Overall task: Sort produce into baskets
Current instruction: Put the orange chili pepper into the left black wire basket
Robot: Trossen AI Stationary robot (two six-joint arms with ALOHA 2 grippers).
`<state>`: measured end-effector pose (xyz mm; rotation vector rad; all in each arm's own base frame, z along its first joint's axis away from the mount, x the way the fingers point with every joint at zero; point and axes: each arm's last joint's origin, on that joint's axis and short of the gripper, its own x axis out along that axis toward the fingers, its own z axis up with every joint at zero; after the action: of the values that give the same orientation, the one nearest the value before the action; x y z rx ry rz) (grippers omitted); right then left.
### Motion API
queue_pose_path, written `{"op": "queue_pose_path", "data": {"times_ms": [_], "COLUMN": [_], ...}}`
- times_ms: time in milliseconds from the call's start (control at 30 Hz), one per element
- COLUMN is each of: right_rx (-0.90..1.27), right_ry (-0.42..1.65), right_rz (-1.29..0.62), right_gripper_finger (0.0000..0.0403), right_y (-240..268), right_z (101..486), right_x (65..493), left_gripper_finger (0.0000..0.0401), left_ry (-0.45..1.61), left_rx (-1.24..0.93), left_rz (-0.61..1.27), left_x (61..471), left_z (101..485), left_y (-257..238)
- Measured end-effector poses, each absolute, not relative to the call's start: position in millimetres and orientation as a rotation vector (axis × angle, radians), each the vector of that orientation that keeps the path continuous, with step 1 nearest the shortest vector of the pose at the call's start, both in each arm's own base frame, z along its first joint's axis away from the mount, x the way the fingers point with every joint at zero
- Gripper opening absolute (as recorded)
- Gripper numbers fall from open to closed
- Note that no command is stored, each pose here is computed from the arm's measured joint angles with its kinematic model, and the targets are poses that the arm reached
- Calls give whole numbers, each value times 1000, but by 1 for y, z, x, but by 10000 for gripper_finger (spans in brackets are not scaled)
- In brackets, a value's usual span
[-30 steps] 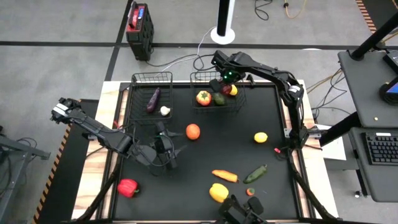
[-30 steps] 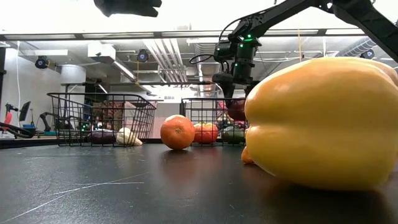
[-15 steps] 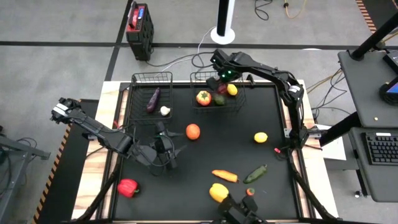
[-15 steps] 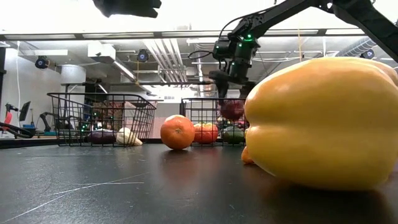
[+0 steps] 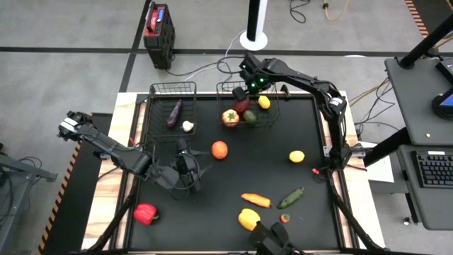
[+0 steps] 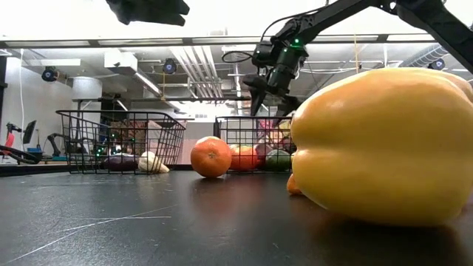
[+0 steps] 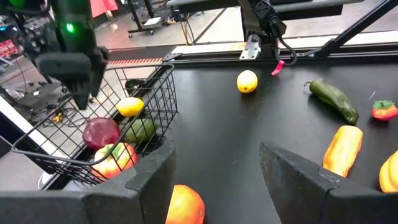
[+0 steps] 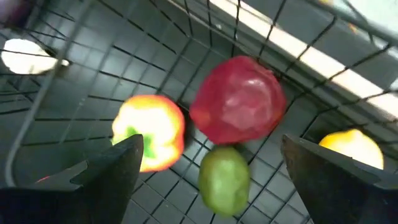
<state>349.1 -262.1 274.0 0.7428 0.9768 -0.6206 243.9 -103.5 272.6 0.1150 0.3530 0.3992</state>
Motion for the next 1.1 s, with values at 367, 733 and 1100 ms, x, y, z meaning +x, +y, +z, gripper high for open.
{"op": "queue_pose_path", "data": {"times_ms": [367, 733, 1100], "right_rx": [572, 339, 178], "right_ry": [908, 999, 988], "right_rz": [-502, -217, -1], "right_gripper_finger": [370, 370, 369], "right_y": [-226, -121, 0], "right_z": [332, 369, 348], "right_x": [345, 348, 338], "left_gripper_finger": [212, 212, 212], "left_ry": [436, 496, 491], "left_rx": [67, -16, -58], "left_rz": [347, 231, 174], "left_x": [240, 239, 230], "left_z": [264, 260, 260], "left_y": [-104, -108, -126]}}
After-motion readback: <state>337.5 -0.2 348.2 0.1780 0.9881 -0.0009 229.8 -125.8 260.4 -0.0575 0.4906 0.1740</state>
